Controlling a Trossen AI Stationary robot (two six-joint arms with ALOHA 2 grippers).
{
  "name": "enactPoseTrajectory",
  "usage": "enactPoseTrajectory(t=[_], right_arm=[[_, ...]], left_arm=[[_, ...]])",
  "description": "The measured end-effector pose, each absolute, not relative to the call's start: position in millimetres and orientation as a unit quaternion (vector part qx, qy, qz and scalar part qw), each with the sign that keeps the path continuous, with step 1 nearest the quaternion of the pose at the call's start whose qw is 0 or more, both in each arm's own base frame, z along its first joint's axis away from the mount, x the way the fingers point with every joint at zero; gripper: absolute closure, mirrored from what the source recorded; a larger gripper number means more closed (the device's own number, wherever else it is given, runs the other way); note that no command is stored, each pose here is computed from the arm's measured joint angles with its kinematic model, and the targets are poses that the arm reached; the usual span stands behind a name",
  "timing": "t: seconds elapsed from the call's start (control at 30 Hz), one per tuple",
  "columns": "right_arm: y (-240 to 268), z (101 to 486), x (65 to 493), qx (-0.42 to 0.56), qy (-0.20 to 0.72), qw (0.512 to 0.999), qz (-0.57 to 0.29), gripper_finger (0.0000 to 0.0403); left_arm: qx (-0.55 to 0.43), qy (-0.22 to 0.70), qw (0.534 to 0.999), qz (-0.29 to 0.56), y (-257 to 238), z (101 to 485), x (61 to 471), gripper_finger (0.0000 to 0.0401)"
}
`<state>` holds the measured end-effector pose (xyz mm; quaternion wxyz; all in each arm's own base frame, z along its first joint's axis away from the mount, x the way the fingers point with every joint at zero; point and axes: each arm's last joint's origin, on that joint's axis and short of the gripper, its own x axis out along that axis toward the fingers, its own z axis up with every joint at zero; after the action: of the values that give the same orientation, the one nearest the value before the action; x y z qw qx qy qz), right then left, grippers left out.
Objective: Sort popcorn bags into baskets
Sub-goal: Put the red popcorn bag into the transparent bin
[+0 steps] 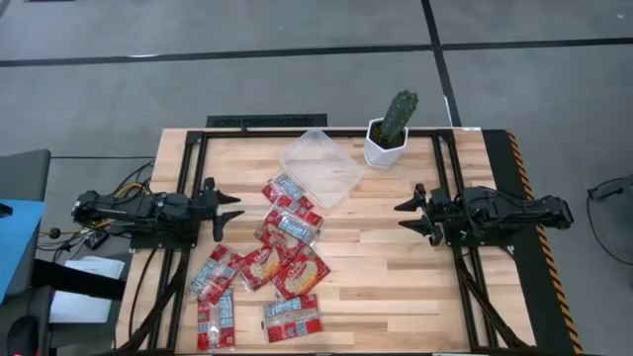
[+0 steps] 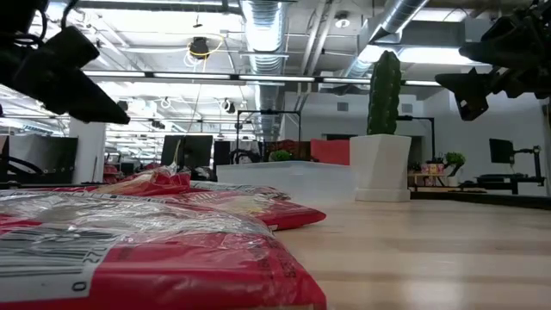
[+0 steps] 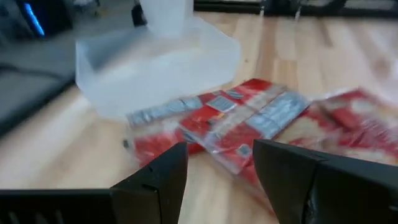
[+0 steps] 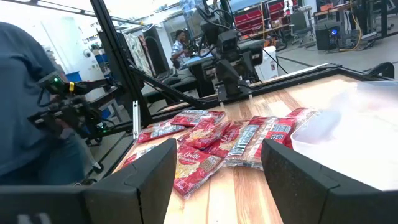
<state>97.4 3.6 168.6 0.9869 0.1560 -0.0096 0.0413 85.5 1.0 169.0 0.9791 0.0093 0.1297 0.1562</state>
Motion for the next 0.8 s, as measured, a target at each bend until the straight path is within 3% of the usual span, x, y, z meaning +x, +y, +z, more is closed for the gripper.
enactPoseTrajectory(t=[0.33, 0.47, 0.67, 0.8], right_arm=[[3.6, 168.5, 97.5, 0.156, -0.010, 0.987, 0.041, 0.0143], [3.0, 168.7, 97.5, 0.164, -0.010, 0.986, 0.037, 0.0143], [-4.5, 168.1, 97.5, 0.207, -0.021, 0.978, -0.034, 0.0143], [-6.3, 167.4, 97.4, 0.204, -0.019, 0.978, -0.043, 0.0143]], left_arm=[[0.204, 0.159, 0.957, 0.134, 1.3, 169.1, 85.4, 0.0230], [0.201, 0.158, 0.958, 0.133, 1.2, 169.1, 85.4, 0.0230], [0.187, 0.156, 0.961, 0.135, 1.2, 169.1, 85.4, 0.0230], [0.138, 0.148, 0.969, 0.142, 1.1, 169.2, 85.4, 0.0230]])
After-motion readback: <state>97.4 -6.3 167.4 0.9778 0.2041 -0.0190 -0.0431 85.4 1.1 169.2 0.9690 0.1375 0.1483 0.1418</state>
